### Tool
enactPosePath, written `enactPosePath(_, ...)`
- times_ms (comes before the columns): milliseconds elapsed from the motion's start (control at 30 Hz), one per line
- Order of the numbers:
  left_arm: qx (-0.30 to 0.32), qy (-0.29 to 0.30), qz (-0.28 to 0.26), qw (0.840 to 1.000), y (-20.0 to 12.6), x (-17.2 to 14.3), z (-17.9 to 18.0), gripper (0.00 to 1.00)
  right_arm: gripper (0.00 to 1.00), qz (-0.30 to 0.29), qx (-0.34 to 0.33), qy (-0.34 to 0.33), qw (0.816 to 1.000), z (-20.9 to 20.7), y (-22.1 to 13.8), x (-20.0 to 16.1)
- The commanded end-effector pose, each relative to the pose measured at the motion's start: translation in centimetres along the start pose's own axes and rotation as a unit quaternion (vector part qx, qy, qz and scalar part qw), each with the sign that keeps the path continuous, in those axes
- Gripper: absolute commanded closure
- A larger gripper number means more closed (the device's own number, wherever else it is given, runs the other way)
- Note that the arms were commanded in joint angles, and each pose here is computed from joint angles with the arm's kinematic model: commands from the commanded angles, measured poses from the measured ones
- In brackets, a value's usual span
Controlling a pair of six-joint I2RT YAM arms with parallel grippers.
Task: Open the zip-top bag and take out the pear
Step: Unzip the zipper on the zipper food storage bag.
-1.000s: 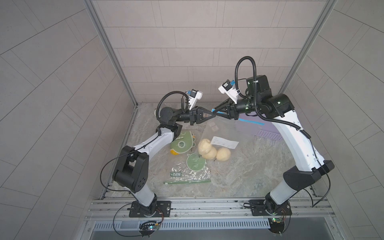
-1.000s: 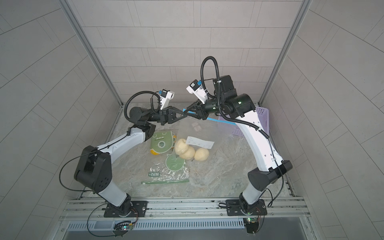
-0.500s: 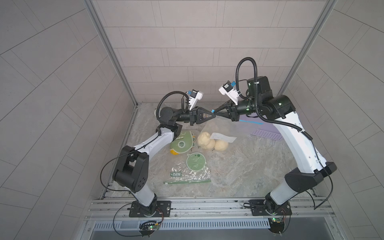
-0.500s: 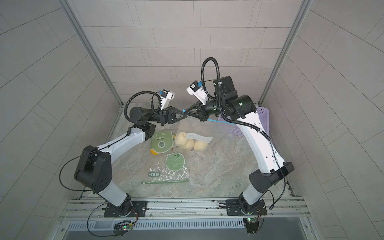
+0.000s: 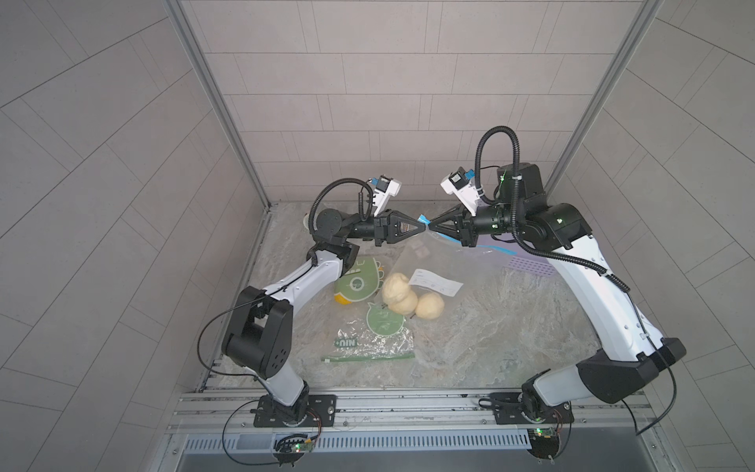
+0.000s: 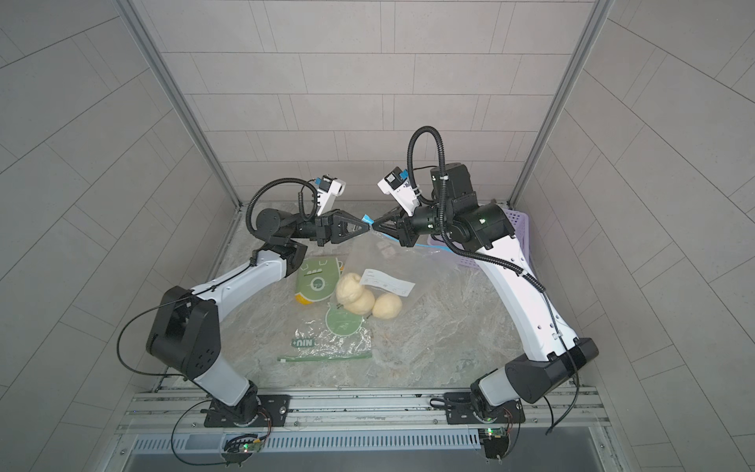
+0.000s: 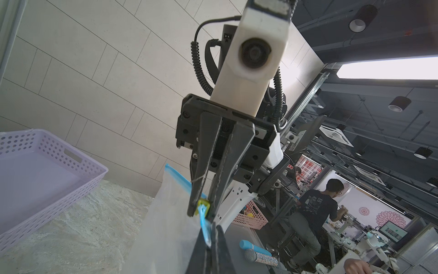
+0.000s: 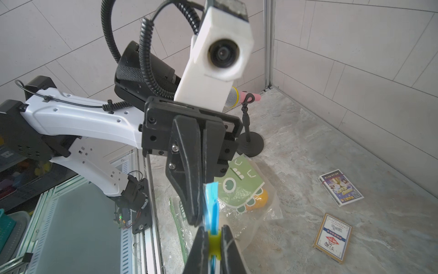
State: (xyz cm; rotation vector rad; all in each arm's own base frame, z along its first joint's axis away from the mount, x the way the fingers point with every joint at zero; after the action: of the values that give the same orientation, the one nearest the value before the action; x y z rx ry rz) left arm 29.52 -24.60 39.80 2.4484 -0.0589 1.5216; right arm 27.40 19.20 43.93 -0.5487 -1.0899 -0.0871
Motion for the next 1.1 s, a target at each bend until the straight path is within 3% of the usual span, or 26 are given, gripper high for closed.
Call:
enactPosePath(0,0.012,0.110,-0.065,0.992,-1.5,4.9,-3.1,1.00,0.90,0.013,-0.038,0.028,0.999,-0.6,-1.7,-1.8)
enactPosePath(167,0.024,0.121,-0.077,0.989,-2.4,6.4,-3.1,1.00,0.90,0.010,-0.070,0.049,0.996,-1.6,-2.6,-3.2)
enactPosePath(300,0.032,0.136,-0.089,0.986,-3.2,8.2,-3.4,1.00,0.89,0.011,-0.141,0.070,0.988,-3.1,-3.8,-4.7)
enactPosePath(467,0.031,0.152,-0.092,0.984,-3.5,9.8,-3.9,1.00,0.89,0.004,-0.263,0.107,0.959,-5.5,-6.1,-6.9)
enactPosePath(733,0.036,0.155,-0.089,0.983,-4.1,10.3,-3.9,1.00,0.88,-0.031,-0.362,0.142,0.921,-7.2,-9.7,-9.0)
enactPosePath(933,0.040,0.155,-0.091,0.983,-4.3,10.4,-3.9,1.00,0.87,-0.054,-0.418,0.171,0.891,-8.1,-11.4,-10.3)
enactPosePath(1067,0.039,0.150,-0.092,0.984,-4.2,10.3,-3.7,1.00,0.95,-0.081,-0.400,0.164,0.898,-7.7,-11.4,-9.4)
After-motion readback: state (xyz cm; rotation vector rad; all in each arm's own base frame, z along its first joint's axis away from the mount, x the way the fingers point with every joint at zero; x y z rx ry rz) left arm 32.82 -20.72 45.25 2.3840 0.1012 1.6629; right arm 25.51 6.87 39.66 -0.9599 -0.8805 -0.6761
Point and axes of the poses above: each gripper's point midway between its finger pads, its own y axis out along the fingers, its own z axis along the line the jaws close on, x = y × z, the point moved 6 cm from there along -y, back along the fingers, and after that the axes turned 7 degrees about y, right-handed, at the moved point
